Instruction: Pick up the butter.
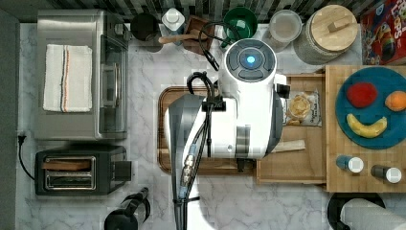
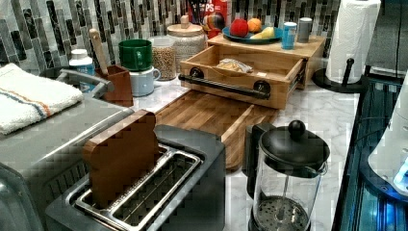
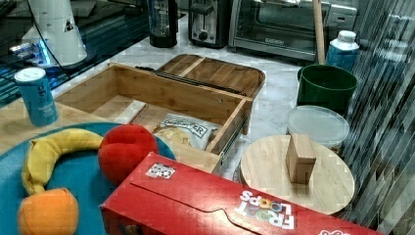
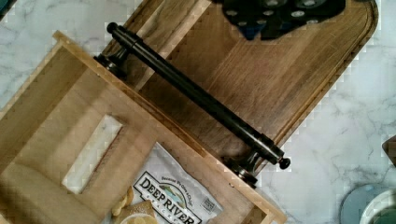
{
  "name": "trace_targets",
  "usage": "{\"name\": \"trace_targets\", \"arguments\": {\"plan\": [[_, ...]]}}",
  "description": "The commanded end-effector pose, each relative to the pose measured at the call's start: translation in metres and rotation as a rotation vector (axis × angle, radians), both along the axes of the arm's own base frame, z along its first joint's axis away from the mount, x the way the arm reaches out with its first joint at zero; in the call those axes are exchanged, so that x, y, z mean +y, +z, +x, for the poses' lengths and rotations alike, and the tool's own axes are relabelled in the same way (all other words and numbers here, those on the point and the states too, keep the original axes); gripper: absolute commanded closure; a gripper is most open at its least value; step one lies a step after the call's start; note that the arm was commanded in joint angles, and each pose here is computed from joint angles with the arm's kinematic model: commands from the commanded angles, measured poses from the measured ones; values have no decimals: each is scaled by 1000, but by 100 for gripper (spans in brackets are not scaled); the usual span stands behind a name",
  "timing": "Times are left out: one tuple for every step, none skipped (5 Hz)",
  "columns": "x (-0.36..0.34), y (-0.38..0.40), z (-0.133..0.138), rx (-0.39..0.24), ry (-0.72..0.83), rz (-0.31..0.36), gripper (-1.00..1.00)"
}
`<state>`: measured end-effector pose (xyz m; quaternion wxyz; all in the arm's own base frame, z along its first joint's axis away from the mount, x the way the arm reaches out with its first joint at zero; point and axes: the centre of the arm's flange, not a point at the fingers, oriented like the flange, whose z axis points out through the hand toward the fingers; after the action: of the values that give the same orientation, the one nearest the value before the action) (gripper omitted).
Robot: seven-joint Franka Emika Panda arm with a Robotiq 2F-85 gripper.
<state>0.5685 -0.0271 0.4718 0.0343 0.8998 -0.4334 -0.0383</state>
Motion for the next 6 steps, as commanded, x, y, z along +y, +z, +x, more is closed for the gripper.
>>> {"name": "trace_targets", "arguments": {"plan": [[6,-1,1,2,10,0,100],[0,-5,-14,-16,24,-34,100],[-13,-9,-32,-32,31,-70,100],[-43,-9,-41,-3,-7,-21,100],[-65,-9,-54,-36,-43,-19,100],[-90,-4,-72,-111,-40,-5,100]]}}
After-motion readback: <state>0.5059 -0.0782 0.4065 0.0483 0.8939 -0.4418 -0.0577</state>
